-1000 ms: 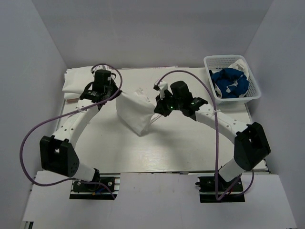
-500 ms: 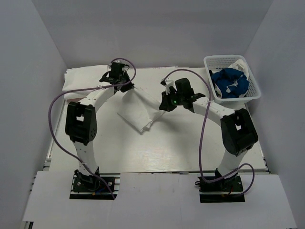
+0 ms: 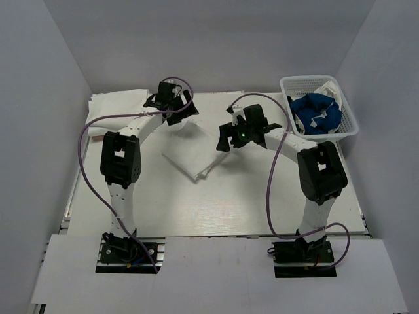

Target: Fold and stack the t-shirts

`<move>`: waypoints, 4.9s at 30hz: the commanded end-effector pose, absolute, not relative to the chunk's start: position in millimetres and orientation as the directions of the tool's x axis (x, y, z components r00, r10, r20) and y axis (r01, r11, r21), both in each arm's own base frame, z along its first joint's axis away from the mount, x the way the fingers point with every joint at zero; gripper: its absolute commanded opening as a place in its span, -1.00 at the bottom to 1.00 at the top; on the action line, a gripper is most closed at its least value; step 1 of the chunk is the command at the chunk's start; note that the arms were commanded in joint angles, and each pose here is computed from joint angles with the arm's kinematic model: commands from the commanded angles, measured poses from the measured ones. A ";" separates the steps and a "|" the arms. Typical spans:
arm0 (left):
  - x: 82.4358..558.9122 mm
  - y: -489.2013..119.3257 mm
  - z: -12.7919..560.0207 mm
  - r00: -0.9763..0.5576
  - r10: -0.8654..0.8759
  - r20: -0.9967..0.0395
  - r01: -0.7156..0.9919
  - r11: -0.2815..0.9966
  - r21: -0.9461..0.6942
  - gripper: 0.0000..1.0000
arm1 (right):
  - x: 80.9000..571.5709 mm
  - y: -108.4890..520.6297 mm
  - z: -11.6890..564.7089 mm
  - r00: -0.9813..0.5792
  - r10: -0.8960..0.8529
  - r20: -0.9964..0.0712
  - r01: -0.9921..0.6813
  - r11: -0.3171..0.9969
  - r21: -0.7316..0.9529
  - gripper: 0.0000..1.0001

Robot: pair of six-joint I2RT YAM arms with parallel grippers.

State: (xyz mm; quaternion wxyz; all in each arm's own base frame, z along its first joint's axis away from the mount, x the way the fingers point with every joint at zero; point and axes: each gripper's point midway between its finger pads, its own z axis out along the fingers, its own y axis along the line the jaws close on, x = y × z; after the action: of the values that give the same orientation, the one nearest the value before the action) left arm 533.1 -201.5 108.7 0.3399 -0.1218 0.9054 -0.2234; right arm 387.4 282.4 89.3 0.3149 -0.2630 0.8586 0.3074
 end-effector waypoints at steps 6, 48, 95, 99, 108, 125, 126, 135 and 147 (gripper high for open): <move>500.8 -210.9 177.2 -0.723 -0.261 -0.639 0.130 0.857 -0.498 0.99 | 396.3 294.5 164.3 -0.564 -0.169 -0.808 -0.698 0.621 0.357 0.81; 372.0 -215.2 115.1 -0.816 -0.222 -0.533 0.108 0.848 -0.519 0.99 | 363.4 318.0 142.6 -0.642 -0.234 -0.730 -0.737 0.450 0.505 0.81; 375.2 -130.7 83.6 -0.825 -0.231 -0.516 -0.144 0.968 -0.203 0.95 | 348.6 135.0 282.0 -0.226 0.085 -0.970 -0.113 0.987 0.113 0.81; 375.1 -139.2 57.7 -0.864 -0.210 -0.457 -0.137 0.972 -0.189 0.85 | 341.0 121.7 278.0 -0.223 0.099 -0.970 -0.060 0.992 0.115 0.81; 380.0 -146.3 10.9 -0.910 -0.179 -0.374 -0.132 0.980 -0.146 0.27 | 333.5 103.0 267.6 -0.253 0.073 -0.965 0.020 0.997 0.070 0.81; 443.6 -107.2 97.2 -0.787 -0.002 -0.617 -0.130 0.978 0.162 -1.00 | 330.6 70.3 270.2 -0.204 0.034 -0.978 0.160 0.987 0.001 0.81; 448.1 -106.0 109.2 -0.770 0.015 -0.637 -0.123 0.978 0.171 -1.00 | 330.7 68.7 270.0 -0.202 0.035 -0.979 0.166 0.986 0.001 0.81; 488.5 -77.9 225.4 -0.589 0.158 -0.793 -0.108 0.957 0.271 -1.00 | 329.2 61.9 273.5 -0.184 0.035 -0.982 0.203 0.979 -0.003 0.81; 538.7 -5.9 301.3 -0.519 0.247 -0.819 -0.212 0.890 0.403 -1.00 | 328.2 64.9 284.1 -0.154 0.072 -0.985 0.187 0.981 0.042 0.81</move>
State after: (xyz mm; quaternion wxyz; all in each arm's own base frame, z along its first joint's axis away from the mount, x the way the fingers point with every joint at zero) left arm 532.8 -27.0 269.0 0.4700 0.0056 0.8590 0.2028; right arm 326.3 67.6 263.9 0.6194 0.0613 0.7806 -0.0563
